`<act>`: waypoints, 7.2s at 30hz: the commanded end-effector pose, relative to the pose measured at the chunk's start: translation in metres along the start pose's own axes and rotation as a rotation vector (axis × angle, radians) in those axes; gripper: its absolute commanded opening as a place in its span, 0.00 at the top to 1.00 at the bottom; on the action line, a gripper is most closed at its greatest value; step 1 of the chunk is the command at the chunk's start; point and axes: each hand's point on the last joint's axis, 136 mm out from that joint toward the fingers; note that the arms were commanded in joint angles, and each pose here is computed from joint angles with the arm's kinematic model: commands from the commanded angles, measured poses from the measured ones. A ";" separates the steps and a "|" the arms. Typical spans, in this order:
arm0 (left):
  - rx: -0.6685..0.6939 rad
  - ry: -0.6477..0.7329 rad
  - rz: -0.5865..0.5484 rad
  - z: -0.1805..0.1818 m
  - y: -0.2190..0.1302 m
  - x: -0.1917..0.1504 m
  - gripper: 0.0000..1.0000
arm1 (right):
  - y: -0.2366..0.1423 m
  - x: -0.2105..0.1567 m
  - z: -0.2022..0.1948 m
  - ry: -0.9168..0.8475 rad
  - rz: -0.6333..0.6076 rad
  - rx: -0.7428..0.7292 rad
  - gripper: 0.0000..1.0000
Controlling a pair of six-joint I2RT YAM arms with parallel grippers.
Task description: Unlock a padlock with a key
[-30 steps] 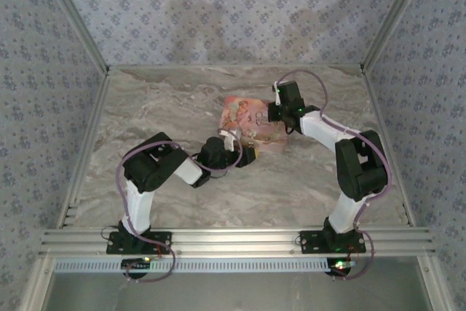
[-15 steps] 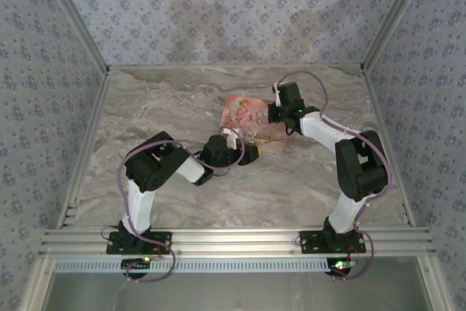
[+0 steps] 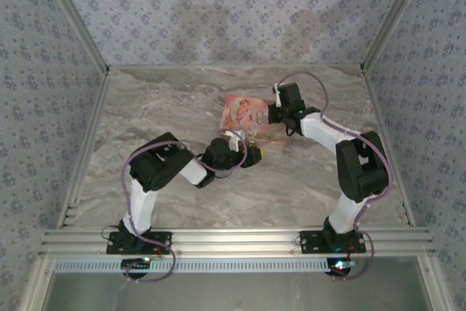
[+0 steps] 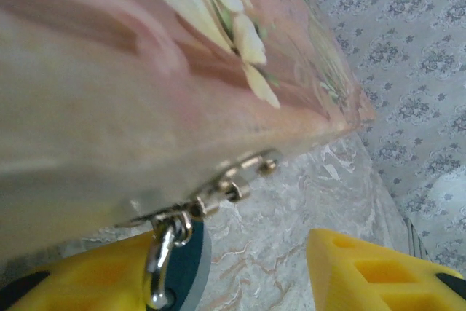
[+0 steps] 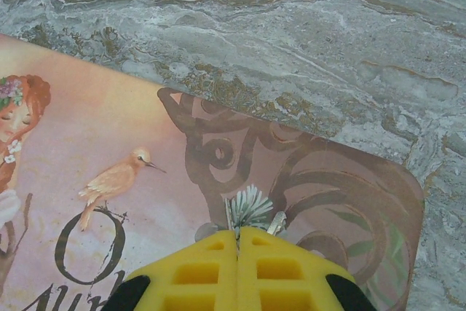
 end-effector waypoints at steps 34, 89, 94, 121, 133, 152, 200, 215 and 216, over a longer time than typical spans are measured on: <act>0.062 -0.027 -0.017 0.017 -0.018 0.014 0.89 | -0.013 -0.001 -0.003 -0.002 -0.019 0.007 1.00; 0.172 -0.183 0.179 0.002 -0.045 -0.016 0.90 | -0.022 -0.062 -0.048 0.169 0.246 -0.213 1.00; 0.155 -0.188 0.120 -0.005 -0.037 0.000 0.90 | -0.052 -0.072 -0.051 0.200 0.251 -0.196 1.00; 0.052 -0.294 0.063 -0.052 -0.021 0.043 0.91 | -0.200 -0.052 0.042 0.524 -0.228 0.662 1.00; 0.058 -0.272 0.045 -0.078 -0.029 0.063 0.91 | -0.203 -0.070 0.058 0.605 -0.272 0.774 1.00; 0.049 -0.286 0.028 -0.080 -0.033 0.070 0.91 | -0.254 -0.030 0.057 0.558 -0.448 0.844 1.00; 0.003 -0.302 0.037 -0.092 -0.031 0.073 0.90 | -0.130 -0.082 0.089 0.861 -0.251 0.731 1.00; -0.025 -0.326 0.049 -0.094 -0.029 0.071 0.90 | -0.121 -0.061 0.099 0.823 -0.284 0.779 1.00; -0.025 -0.327 0.050 -0.094 -0.029 0.071 0.90 | -0.120 -0.061 0.100 0.825 -0.282 0.784 1.00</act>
Point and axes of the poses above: each hand's point on the last joint's axis, 136 mm out from that joint toward the fingers, its own y axis out along the fingers, its own z axis along the line the jaws close on, x = y × z, and after that the axes turned 14 degrees about -y, right-handed
